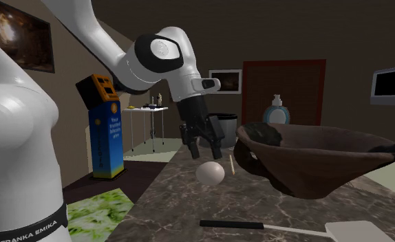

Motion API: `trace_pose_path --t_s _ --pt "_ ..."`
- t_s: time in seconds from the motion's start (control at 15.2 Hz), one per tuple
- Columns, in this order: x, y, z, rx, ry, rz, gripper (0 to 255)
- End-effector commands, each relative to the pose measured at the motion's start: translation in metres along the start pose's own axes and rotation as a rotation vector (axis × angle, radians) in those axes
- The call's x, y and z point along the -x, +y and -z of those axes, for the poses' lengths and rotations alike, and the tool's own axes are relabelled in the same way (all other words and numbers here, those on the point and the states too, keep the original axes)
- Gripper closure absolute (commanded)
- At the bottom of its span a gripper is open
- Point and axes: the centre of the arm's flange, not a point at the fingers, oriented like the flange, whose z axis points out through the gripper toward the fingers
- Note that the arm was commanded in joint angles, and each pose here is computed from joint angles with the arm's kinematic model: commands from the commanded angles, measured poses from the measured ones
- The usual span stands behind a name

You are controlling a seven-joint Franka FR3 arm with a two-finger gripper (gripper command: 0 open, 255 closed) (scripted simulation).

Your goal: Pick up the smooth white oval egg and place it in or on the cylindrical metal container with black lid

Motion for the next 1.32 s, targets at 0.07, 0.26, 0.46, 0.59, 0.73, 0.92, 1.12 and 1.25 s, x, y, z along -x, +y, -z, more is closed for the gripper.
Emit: trace_pose_path --t_s 0.07,0.26,0.46,0.59,0.73,0.92,1.12,1.25 --pt "0.000 0.001 -0.017 0.001 0.001 0.001 0" --pt "0.000 0.001 -0.031 0.001 0.001 0.001 0" --pt "0.000 0.001 -0.031 0.001 0.001 0.001 0" --pt "0.000 0.001 -0.031 0.001 0.001 0.001 0" --pt "0.000 0.001 -0.031 0.001 0.001 0.001 0" --pt "0.000 0.001 -0.031 0.001 0.001 0.001 255" --pt "0.000 0.001 -0.031 0.001 0.001 0.001 255" --pt "0.000 0.001 -0.031 0.001 0.001 0.001 255"
